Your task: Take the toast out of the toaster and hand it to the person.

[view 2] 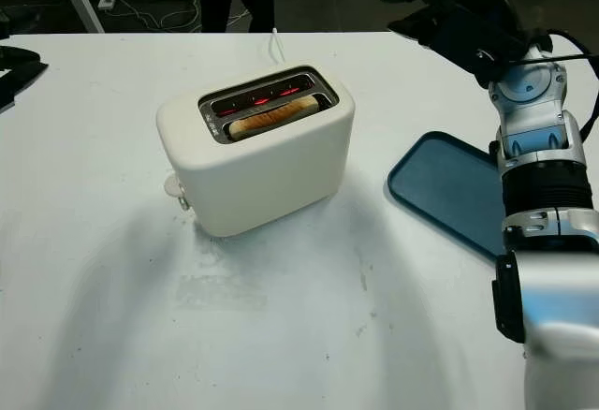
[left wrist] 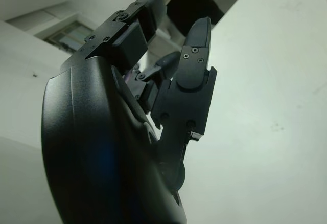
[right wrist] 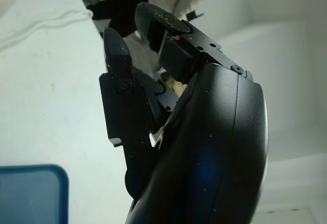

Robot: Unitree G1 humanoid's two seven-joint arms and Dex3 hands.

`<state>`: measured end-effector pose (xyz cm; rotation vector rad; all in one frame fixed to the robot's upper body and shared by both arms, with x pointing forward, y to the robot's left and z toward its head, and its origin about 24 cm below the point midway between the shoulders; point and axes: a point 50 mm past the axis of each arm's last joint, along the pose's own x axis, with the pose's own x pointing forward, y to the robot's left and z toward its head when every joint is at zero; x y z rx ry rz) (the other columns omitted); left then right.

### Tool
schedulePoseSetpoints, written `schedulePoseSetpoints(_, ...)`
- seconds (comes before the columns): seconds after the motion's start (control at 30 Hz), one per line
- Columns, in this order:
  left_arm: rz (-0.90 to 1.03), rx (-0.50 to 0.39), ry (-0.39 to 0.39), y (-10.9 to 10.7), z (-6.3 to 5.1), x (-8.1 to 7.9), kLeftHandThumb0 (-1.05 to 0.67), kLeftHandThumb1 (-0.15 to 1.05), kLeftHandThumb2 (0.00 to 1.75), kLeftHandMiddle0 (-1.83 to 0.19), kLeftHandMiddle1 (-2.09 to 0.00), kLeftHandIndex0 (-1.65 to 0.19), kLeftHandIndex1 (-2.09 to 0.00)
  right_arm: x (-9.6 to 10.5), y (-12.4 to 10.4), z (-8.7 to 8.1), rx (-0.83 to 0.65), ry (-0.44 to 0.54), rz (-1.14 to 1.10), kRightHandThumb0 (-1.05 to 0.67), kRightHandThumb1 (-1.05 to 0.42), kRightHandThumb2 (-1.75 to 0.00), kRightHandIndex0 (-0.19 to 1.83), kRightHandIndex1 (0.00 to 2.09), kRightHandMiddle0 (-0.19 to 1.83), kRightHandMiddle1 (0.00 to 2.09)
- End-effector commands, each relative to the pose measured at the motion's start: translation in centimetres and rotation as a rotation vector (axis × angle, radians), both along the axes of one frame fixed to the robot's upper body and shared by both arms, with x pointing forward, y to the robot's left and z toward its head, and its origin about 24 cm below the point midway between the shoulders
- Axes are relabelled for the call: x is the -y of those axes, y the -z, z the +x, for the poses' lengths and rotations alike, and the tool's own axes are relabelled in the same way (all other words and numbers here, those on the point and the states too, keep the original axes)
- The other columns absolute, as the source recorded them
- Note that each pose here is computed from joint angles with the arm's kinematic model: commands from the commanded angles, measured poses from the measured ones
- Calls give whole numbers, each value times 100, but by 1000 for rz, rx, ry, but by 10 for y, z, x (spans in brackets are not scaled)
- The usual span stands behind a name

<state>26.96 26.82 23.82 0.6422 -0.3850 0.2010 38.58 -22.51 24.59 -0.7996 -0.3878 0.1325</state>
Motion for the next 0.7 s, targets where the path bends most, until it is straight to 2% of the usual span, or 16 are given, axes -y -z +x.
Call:
schedulePoseSetpoints(0.0,22,-4,1,-2,2,2,-27,92,2,-66,-68,-81,-6,2,4,-1,-4,10,-25,-42,-92,-8,96,20,85,0)
schedulePoseSetpoints(0.17,17,-17,32,3,6,8,-25,92,5,-67,-68,-81,-5,2,8,-2,-23,27,-46,-36,-92,-10,97,18,87,1)
schedulePoseSetpoints(0.33,23,-41,43,9,10,13,-36,92,7,-62,-65,-80,-5,1,16,-3,-26,11,-45,-32,-92,-11,97,17,84,0)
schedulePoseSetpoints(0.67,-16,-28,63,9,6,18,-29,92,11,-56,-66,-77,-3,-1,26,-8,-58,-9,-3,-33,-92,-9,104,22,91,3)
